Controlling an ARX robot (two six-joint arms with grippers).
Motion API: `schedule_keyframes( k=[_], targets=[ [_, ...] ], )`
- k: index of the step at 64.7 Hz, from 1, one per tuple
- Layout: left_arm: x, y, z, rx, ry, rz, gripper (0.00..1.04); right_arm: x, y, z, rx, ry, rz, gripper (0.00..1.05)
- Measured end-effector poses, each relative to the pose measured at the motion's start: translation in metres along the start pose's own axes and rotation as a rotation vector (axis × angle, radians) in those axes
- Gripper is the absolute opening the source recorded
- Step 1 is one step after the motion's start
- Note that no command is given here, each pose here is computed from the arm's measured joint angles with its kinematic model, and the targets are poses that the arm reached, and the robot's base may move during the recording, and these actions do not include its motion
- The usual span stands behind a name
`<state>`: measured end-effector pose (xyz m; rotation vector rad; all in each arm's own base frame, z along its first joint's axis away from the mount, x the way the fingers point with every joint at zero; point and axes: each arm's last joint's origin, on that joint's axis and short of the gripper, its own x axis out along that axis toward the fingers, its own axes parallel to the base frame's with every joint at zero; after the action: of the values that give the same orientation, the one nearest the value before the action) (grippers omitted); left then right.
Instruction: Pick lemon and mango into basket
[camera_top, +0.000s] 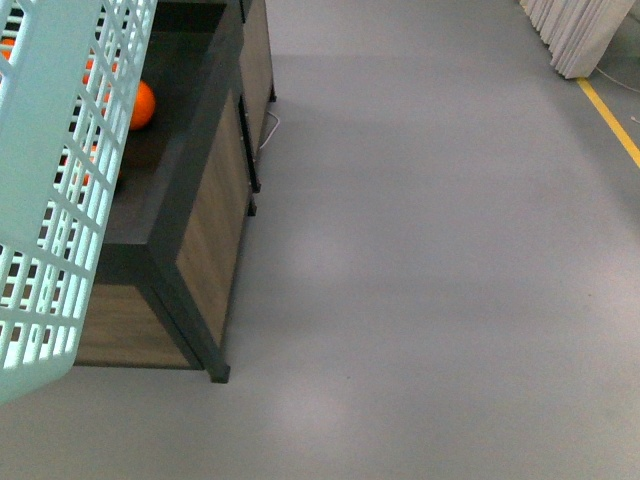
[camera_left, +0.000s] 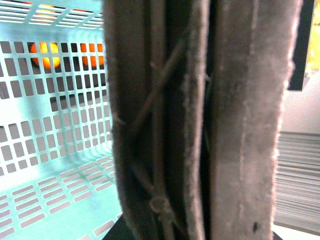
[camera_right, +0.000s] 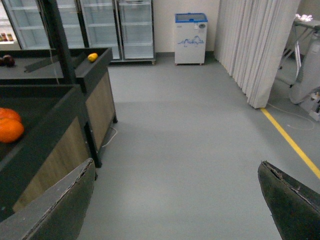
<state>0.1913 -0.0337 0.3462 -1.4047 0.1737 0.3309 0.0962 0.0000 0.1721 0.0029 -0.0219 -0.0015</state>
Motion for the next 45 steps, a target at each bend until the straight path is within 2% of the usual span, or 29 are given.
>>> schedule_keyframes(
  k=[45],
  targets=[
    [-0.0003, -0.0001, 0.0002, 0.001, 0.001, -0.001, 0.15, 0.0000, 0.0001, 0.0000, 0.000, 0.000, 0.002, 0.96]
  ],
)
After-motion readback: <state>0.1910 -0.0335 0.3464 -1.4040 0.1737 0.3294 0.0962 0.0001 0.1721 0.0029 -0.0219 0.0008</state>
